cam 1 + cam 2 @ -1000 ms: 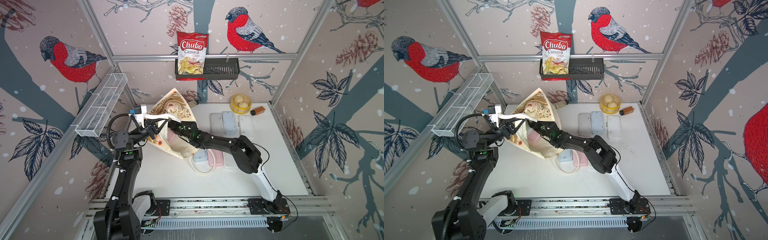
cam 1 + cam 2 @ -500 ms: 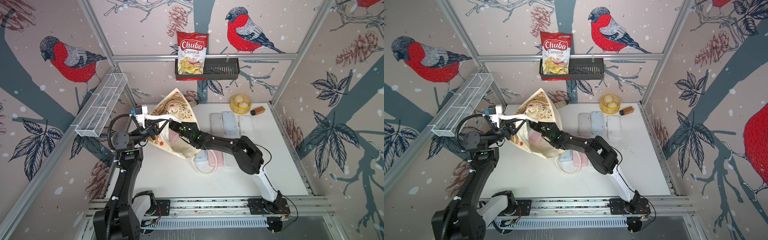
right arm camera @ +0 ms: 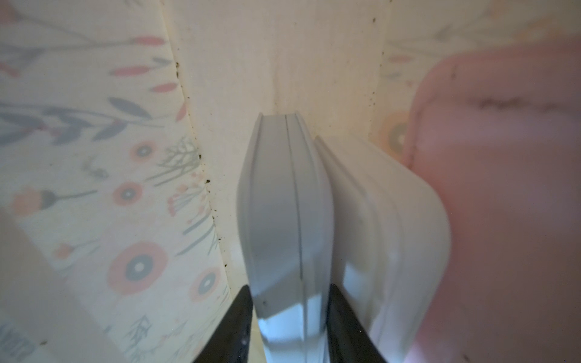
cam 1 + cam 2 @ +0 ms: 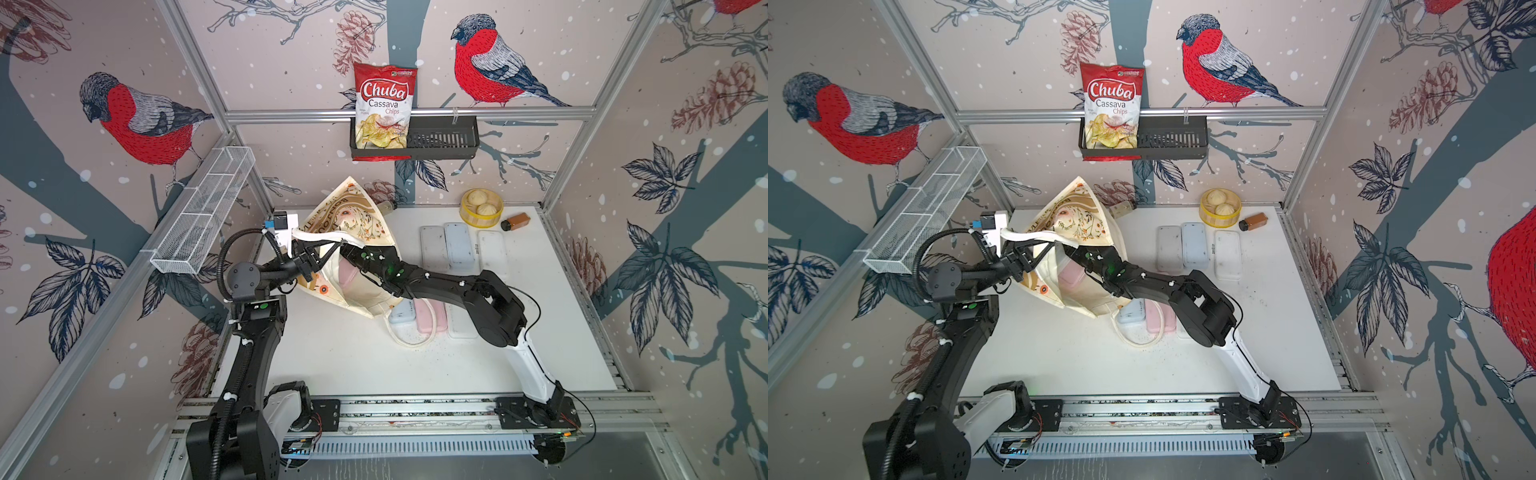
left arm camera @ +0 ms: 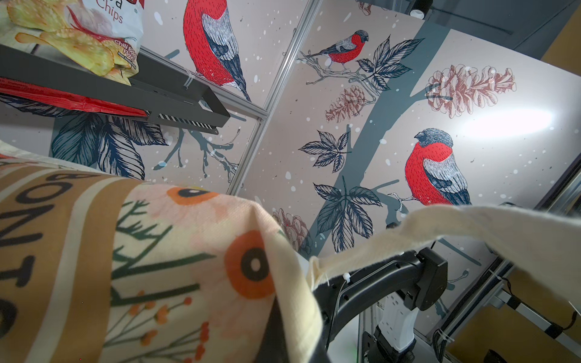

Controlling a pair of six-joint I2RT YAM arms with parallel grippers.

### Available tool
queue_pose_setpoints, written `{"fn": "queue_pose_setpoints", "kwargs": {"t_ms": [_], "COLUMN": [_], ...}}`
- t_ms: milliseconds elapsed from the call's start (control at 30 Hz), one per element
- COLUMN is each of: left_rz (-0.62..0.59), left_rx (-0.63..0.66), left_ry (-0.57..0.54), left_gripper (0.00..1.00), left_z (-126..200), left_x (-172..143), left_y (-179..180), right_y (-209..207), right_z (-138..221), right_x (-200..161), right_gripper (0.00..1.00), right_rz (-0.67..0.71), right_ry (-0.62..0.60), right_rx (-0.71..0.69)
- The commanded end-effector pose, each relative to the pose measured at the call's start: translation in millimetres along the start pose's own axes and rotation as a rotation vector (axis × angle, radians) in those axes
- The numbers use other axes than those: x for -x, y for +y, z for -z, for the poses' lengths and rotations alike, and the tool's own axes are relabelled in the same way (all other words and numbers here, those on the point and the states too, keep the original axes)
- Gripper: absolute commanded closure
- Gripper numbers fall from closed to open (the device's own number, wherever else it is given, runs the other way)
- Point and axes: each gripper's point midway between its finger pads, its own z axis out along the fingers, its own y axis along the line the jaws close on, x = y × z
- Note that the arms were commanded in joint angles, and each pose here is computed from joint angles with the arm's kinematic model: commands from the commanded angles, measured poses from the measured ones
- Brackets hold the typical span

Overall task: Take out the pencil case from the canvas bag
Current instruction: Pick up the pencil case from the canvas bag.

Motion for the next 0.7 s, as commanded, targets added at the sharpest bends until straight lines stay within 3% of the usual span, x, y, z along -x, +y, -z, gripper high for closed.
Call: {"fn": "queue_pose_setpoints", "kwargs": {"t_ms": [0, 667], "left_rz": [-0.173, -0.105], "left_rx": [-0.043, 0.113], "left_ry": [-0.027, -0.120], "left_gripper": [1.00, 1.00], "left_z": [1.2, 17.8], "left_x": [14.4, 32.2], "left_y": [-22.7, 19.5], "right_y": [10.6, 42.6], "right_z": [5.5, 53.8], "right_x": [17.6, 23.9], "right_gripper": [0.63, 0.73], "right_rz": [-0.015, 0.079], "right_ry": [-0.045, -0.100], "right_rx": [0.020, 0.010]}}
